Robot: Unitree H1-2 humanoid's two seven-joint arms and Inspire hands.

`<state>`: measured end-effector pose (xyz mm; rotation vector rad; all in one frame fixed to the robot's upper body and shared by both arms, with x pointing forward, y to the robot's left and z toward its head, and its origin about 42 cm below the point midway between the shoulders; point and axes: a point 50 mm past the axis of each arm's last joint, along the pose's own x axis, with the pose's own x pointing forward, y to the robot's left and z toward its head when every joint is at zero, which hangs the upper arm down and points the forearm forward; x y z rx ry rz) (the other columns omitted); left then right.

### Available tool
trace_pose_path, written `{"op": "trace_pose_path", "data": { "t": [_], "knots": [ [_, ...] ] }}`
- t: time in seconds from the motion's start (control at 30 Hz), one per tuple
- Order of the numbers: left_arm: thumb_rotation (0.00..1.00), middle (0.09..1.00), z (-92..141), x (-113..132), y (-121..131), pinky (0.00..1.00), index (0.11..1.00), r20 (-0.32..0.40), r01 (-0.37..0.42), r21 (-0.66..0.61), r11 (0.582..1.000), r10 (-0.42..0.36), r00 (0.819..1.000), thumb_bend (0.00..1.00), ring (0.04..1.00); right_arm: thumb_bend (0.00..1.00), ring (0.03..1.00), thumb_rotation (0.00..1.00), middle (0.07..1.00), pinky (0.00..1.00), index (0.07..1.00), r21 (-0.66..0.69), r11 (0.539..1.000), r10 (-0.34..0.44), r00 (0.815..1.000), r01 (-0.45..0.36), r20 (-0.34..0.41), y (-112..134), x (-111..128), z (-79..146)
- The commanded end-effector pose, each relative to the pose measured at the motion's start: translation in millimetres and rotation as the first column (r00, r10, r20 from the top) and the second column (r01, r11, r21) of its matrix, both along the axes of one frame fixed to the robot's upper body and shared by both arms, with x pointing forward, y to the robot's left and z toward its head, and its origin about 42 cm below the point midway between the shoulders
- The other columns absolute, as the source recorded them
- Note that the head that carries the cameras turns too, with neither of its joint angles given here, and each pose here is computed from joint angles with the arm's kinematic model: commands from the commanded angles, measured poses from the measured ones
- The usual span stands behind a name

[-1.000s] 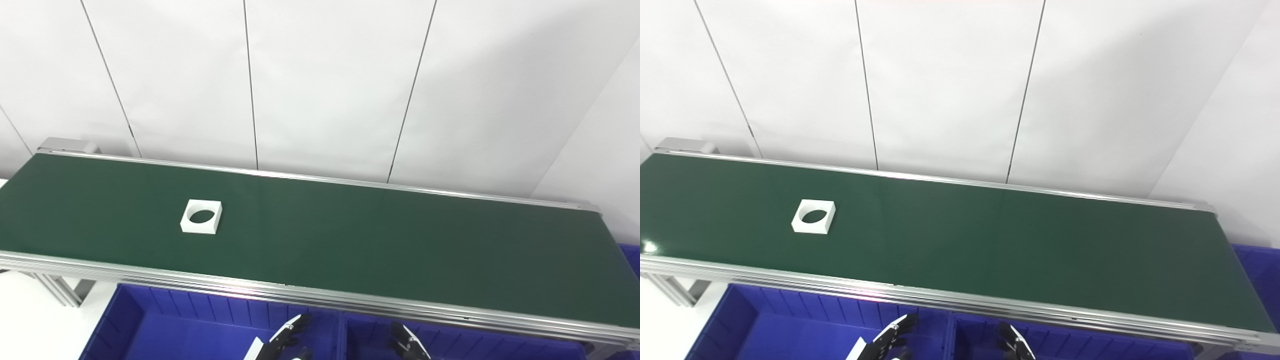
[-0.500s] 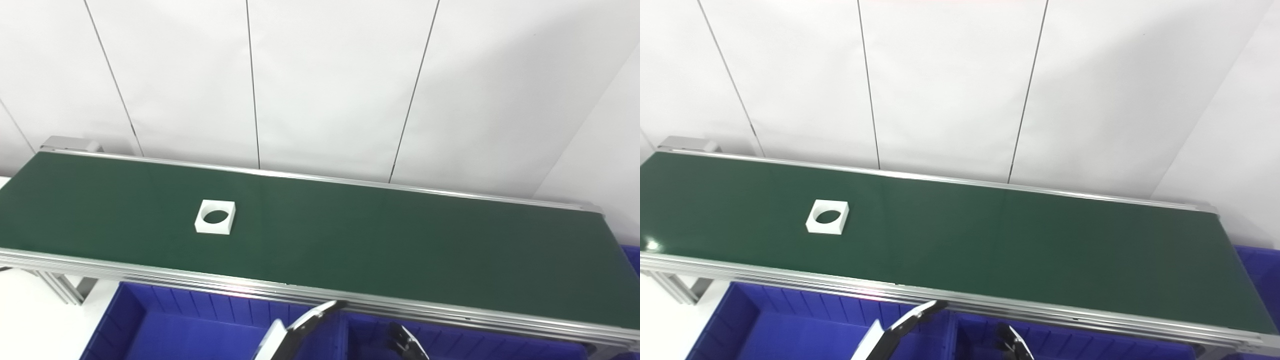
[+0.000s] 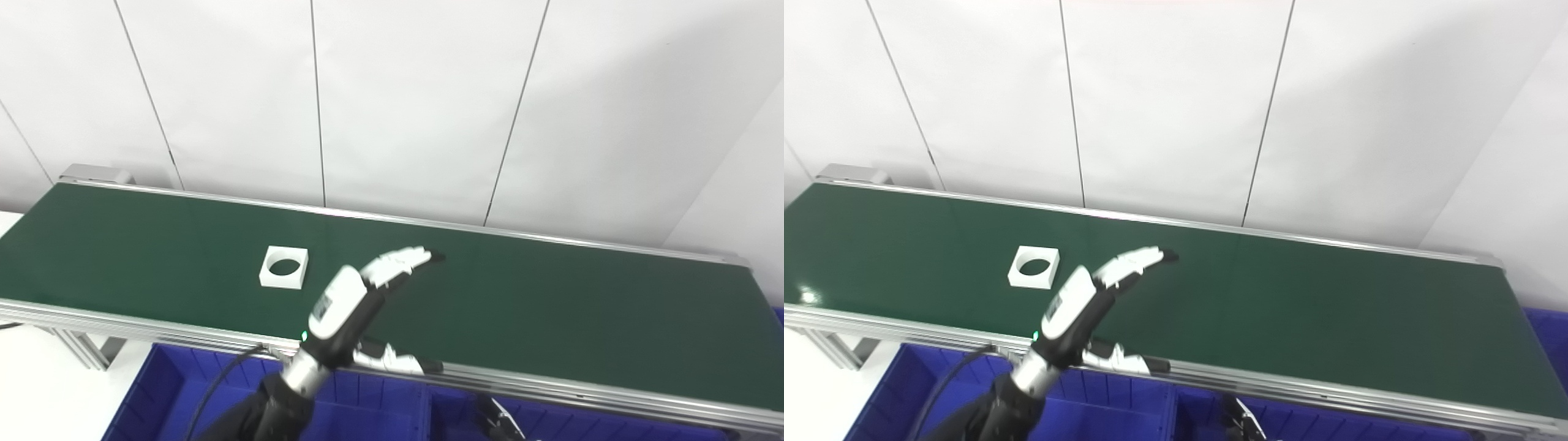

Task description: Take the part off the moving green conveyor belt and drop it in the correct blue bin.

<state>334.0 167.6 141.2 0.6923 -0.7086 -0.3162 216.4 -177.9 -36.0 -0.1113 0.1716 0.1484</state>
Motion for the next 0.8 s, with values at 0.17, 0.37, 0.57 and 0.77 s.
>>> {"op": "trace_pose_path", "data": {
  "t": [0.17, 0.37, 0.57, 0.77],
  "knots": [
    [0.28, 0.839, 41, 42, 19, 0.76, 0.83, 0.115, -0.013, 0.126, 0.992, -0.002, 0.993, 0.93, 0.811, 0.73, 0.817, 0.99, 0.86, 0.89, 0.866, 0.035, 0.999, -0.003, 0.998, 0.001, 0.055, 6, 8, 8],
    [0.03, 0.81, 44, 67, 29, 0.72, 0.82, 0.109, -0.067, 0.244, 0.967, 0.042, 0.993, 1.0, 0.776, 0.72, 0.82, 0.98, 0.865, 0.9, 0.871, 0.045, 0.999, -0.001, 0.999, -0.001, 0.051, 6, 9, 8],
    [0.0, 0.82, 41, 91, 34, 0.71, 0.834, 0.07, -0.118, 0.373, 0.92, 0.099, 0.993, 1.0, 0.772, 0.72, 0.815, 0.98, 0.86, 0.89, 0.865, 0.038, 0.999, -0.003, 0.999, 0.001, 0.051, 7, 9, 7],
    [0.0, 0.826, 35, 112, 33, 0.63, 0.898, -0.068, -0.114, 0.447, 0.887, 0.161, 0.985, 1.0, 0.761, 0.72, 0.816, 0.98, 0.862, 0.9, 0.865, 0.033, 0.999, -0.002, 0.999, 0.0, 0.054, 8, 10, 7]
  ]
}}
